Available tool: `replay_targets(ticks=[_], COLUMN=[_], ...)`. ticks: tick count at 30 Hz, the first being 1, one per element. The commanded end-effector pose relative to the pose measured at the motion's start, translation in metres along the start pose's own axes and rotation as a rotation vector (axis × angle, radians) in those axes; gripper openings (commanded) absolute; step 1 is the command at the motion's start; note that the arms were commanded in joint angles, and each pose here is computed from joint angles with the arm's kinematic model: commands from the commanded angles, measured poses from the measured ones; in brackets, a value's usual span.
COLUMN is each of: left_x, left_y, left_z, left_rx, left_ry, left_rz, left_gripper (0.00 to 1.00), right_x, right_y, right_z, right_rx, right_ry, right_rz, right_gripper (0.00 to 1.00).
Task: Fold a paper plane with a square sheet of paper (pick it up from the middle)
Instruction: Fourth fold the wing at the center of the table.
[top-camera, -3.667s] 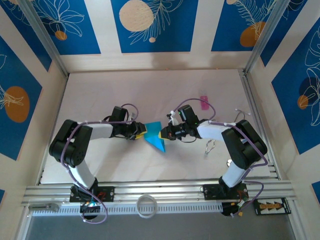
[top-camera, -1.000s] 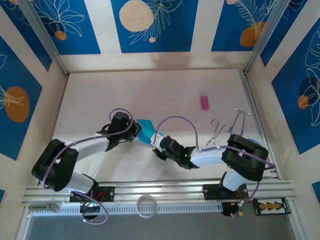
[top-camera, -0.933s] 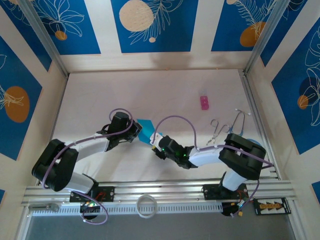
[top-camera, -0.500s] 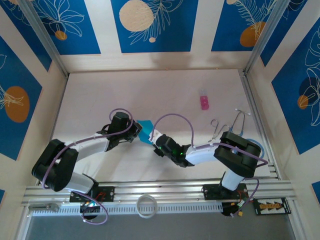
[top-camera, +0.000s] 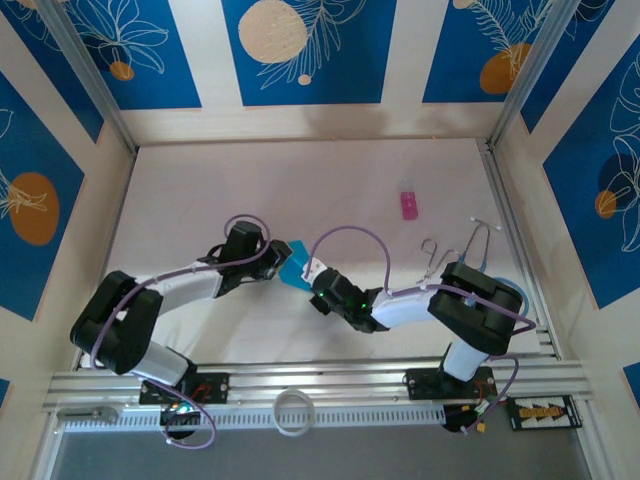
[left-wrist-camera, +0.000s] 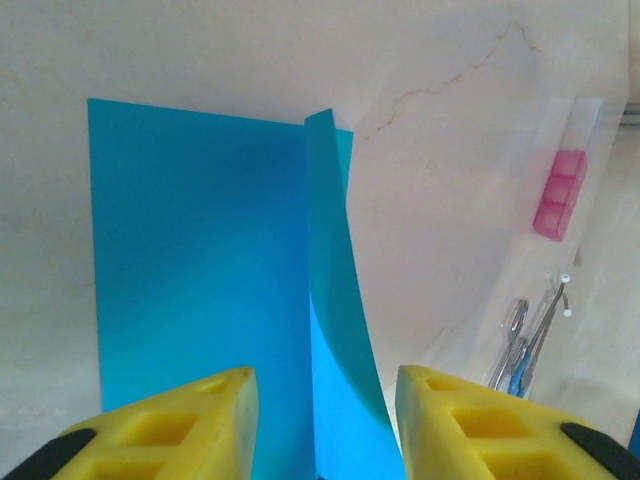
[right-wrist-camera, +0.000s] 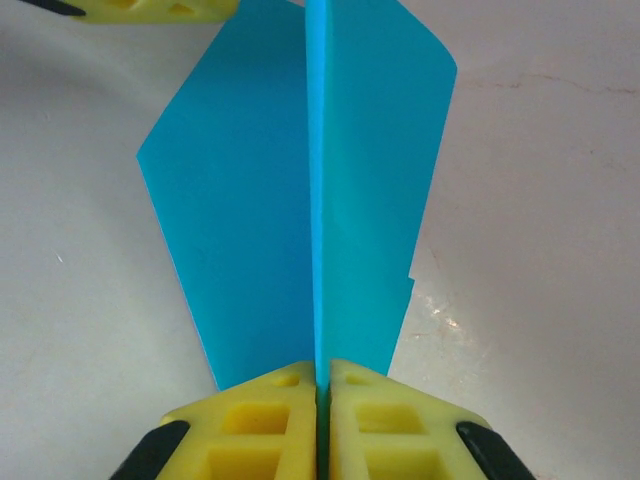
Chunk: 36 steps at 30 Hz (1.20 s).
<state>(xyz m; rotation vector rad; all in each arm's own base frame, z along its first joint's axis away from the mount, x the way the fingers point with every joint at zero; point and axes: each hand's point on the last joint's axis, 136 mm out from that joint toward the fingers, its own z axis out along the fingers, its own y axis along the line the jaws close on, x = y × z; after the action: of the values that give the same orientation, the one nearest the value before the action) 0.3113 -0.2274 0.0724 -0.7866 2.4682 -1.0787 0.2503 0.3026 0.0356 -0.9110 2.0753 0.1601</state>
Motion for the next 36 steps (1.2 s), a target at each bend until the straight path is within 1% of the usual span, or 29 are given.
replay_targets(ticks=[1, 3, 5, 10, 12, 16, 24, 34, 36], left_x=[-0.002, -0.004, -0.005, -0.01, -0.011, -0.011, -0.011, -0.011, -0.011], left_y=[-0.003, -0.003, -0.002, 0.002, 0.003, 0.002, -0.001, -0.005, -0.006], left_z=[0.003, 0.005, 0.006, 0.006, 0.005, 0.004, 0.003, 0.003, 0.003], left_rx=[-0.004, -0.005, -0.006, -0.017, -0.019, -0.016, -0.006, 0.009, 0.012], left_ry=[0.036, 0.045, 0.051, 0.042, 0.04, 0.041, 0.042, 0.046, 0.046], left_rz=[0.022, 0.021, 0.021, 0.008, 0.005, 0.005, 0.008, 0.011, 0.012], left_gripper=[0.42, 0.43, 0.4, 0.24, 0.21, 0.18, 0.18, 0.12, 0.09], right_x=[-0.01, -0.008, -0.008, -0.007, -0.006, -0.003, 0.001, 0.0, -0.001], right_y=[0.0, 0.001, 0.002, 0.006, 0.006, 0.005, 0.005, 0.003, 0.001], right_z=[-0.004, -0.004, -0.004, -0.005, -0.005, -0.005, -0.003, 0.001, 0.001], right_rx=[-0.033, -0.043, -0.058, -0.104, -0.114, -0.116, -0.127, -0.112, -0.103], right_ry=[-0.029, -0.025, -0.024, -0.016, -0.009, 0.005, 0.026, 0.04, 0.038], right_rz=[0.063, 0.074, 0.083, 0.104, 0.114, 0.125, 0.152, 0.13, 0.13], right_gripper=[0.11, 0.11, 0.11, 0.12, 0.13, 0.14, 0.13, 0.21, 0.21])
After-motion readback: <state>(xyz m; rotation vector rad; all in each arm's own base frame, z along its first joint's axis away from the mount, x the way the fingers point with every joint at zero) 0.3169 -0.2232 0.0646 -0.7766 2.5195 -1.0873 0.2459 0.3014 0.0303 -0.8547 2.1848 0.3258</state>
